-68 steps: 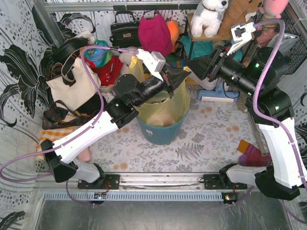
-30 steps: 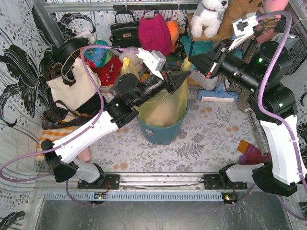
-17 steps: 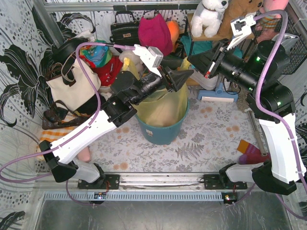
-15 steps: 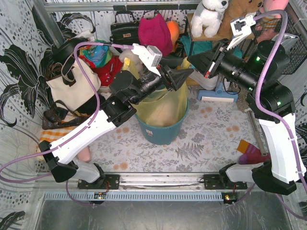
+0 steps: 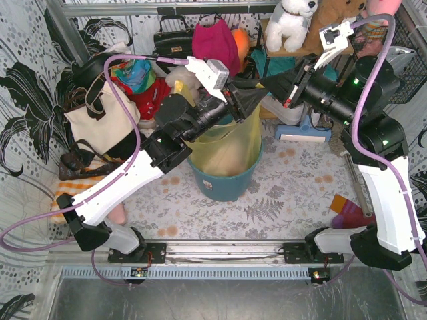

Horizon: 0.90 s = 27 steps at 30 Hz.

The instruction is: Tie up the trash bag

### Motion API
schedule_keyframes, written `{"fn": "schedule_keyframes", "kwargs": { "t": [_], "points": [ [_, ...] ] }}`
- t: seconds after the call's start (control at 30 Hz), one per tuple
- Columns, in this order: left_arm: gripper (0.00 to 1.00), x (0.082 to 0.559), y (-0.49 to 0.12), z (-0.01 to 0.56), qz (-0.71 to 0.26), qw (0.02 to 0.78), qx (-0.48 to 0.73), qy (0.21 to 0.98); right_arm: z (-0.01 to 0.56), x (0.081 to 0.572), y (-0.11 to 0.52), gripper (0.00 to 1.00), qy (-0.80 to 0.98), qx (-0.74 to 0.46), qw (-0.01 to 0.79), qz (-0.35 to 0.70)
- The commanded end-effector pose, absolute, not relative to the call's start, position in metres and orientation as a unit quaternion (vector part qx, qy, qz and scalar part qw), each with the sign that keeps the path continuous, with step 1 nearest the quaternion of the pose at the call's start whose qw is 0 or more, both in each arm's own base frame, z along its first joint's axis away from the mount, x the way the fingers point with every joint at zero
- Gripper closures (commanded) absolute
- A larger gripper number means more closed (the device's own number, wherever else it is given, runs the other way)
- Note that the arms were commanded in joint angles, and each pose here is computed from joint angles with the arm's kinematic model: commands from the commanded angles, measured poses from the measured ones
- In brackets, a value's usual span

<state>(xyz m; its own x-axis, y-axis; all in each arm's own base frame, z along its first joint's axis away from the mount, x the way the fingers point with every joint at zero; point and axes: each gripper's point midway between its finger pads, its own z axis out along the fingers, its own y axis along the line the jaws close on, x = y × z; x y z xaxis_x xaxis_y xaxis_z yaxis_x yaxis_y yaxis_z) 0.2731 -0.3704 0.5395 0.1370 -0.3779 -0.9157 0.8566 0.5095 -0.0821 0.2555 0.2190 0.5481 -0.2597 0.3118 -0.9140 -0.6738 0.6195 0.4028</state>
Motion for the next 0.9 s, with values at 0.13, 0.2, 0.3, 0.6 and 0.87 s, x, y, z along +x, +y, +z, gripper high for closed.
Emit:
{"fn": "schedule_keyframes", "kwargs": {
  "t": [0.13, 0.2, 0.3, 0.6, 0.87],
  "points": [
    [0.54, 0.281, -0.369, 0.549, -0.417, 0.729, 0.237, 0.489, 0.559, 0.249, 0.217, 1.00, 0.662, -0.131, 0.603, 0.426],
    [0.57, 0.282, -0.370, 0.548, -0.417, 0.729, 0.237, 0.489, 0.559, 0.248, 0.217, 1.00, 0.662, -0.132, 0.602, 0.426],
    [0.64, 0.282, -0.371, 0.548, -0.419, 0.728, 0.237, 0.488, 0.559, 0.248, 0.217, 1.00, 0.662, -0.132, 0.602, 0.426],
    [1.00, 0.282, -0.372, 0.550, -0.425, 0.725, 0.235, 0.488, 0.558, 0.247, 0.216, 1.00, 0.663, -0.130, 0.602, 0.427],
    [1.00, 0.259, -0.365, 0.541, -0.453, 0.703, 0.251, 0.487, 0.562, 0.247, 0.217, 0.73, 0.655, -0.128, 0.606, 0.432]
  ]
}}
